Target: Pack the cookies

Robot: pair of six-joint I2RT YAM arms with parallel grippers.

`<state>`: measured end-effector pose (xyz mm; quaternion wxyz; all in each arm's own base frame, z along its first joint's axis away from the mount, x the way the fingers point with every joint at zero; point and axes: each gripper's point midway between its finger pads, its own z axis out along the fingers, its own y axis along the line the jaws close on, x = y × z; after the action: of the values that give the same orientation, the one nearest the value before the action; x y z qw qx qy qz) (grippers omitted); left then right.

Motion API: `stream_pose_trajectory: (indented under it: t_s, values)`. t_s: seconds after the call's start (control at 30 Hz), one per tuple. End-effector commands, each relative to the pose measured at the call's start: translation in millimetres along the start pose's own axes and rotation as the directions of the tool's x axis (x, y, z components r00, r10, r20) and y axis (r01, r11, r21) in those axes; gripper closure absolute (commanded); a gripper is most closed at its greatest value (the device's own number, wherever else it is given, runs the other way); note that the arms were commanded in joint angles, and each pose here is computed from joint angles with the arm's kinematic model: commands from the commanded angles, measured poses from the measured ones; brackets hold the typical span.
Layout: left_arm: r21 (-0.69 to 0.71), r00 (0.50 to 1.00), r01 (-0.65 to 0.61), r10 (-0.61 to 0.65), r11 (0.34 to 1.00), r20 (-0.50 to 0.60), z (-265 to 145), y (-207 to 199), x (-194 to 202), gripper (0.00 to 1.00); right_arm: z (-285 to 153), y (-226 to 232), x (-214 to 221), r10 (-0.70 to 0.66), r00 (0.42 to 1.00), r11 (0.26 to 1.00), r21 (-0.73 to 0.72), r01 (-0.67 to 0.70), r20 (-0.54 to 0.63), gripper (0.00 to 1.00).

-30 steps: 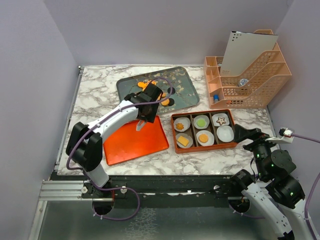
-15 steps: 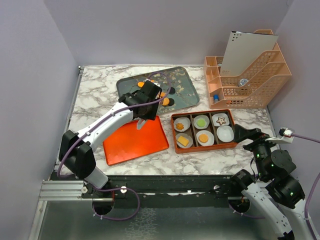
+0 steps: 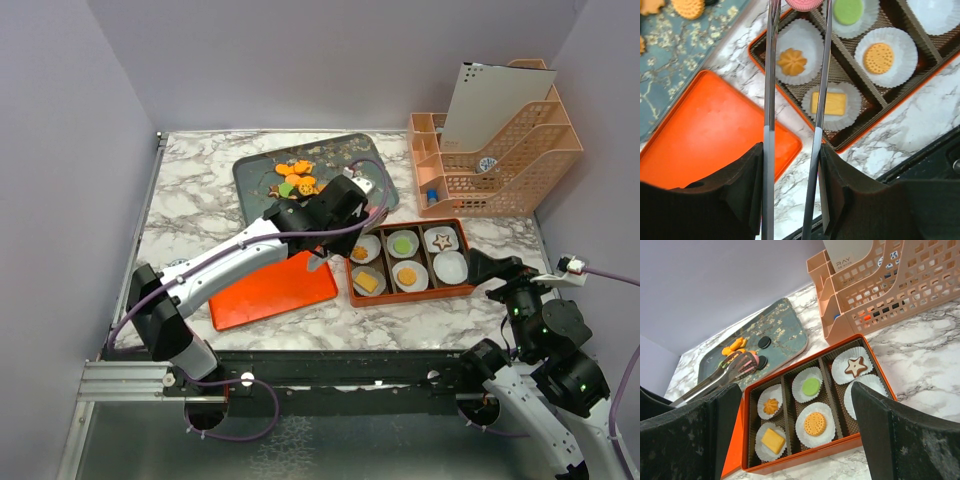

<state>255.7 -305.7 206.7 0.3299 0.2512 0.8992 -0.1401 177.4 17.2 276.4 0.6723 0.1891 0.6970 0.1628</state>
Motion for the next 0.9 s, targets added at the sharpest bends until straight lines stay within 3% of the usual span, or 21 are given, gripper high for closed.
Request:
stream_pose_trajectory:
  t_s: [0.0, 0.47, 0.87]
  values:
    - [0.099, 0.999, -0.032, 0.028, 0.995, 0.045, 3.8, -42.2, -16.0, 0.87, -0.9, 2.0, -0.8, 0.003, 1.000, 1.000, -0.020, -0.003, 0.011, 0.00]
    - [0.261, 0.979, -0.203, 0.196, 0.944, 0.054, 33.8, -154.0, -13.5, 0.87, -2.2, 0.3, -2.7, 0.012, 1.000, 1.000, -0.015, -0.012, 0.021, 0.00]
    - [0.282, 0.966, -0.249, 0.259, 0.927, 0.001, 71.7, -186.8, 8.6, 0.87, -3.3, 0.5, -3.8, 0.019, 0.999, 1.000, -0.022, -0.018, 0.028, 0.00]
